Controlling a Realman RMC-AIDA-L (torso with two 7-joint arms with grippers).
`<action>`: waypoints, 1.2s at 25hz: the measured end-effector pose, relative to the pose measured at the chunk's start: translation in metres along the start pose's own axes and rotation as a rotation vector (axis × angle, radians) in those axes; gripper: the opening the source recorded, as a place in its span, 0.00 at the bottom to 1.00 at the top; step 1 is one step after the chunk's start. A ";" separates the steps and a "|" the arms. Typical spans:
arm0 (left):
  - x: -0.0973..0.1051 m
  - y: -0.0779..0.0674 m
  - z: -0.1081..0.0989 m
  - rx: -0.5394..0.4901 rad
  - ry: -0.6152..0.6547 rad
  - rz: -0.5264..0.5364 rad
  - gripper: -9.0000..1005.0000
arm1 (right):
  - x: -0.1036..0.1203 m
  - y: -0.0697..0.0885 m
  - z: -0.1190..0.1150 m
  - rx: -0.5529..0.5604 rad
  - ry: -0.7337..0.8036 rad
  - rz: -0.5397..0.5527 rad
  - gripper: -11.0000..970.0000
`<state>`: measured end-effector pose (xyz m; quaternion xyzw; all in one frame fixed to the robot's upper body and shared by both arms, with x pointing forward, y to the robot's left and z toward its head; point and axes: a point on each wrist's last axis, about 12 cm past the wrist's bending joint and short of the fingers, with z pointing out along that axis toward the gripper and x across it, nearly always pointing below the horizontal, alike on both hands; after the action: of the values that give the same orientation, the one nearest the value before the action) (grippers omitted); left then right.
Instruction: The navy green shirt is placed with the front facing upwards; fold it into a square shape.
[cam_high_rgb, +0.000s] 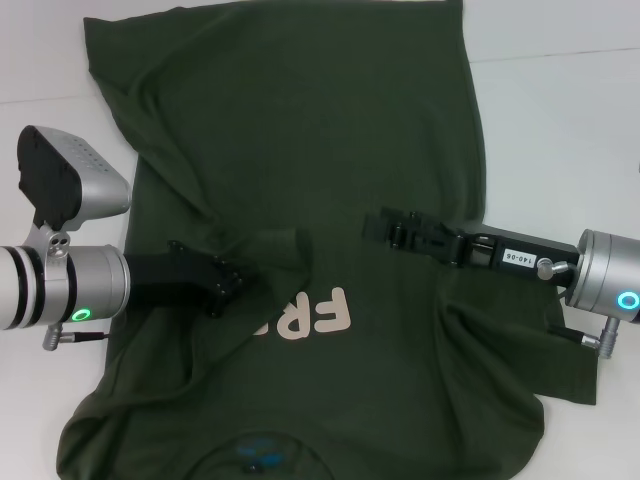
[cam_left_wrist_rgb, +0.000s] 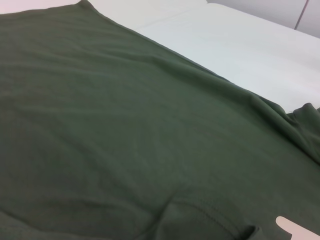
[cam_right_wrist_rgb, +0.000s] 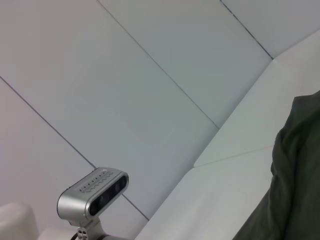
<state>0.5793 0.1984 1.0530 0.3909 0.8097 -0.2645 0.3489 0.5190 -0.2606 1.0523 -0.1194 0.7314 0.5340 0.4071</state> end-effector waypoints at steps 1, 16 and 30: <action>0.000 0.000 0.000 0.000 0.000 0.000 0.22 | 0.000 0.000 0.000 0.000 0.000 0.000 0.77; 0.000 -0.008 -0.006 0.081 -0.009 -0.009 0.07 | 0.000 0.000 0.000 0.000 -0.002 -0.002 0.77; 0.004 -0.017 -0.014 0.155 -0.027 -0.021 0.07 | 0.001 0.000 0.001 -0.002 -0.004 -0.005 0.77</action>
<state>0.5590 0.2008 1.0614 0.4045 0.7860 -0.3355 0.3255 0.5188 -0.2594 1.0521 -0.1209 0.7298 0.5338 0.4097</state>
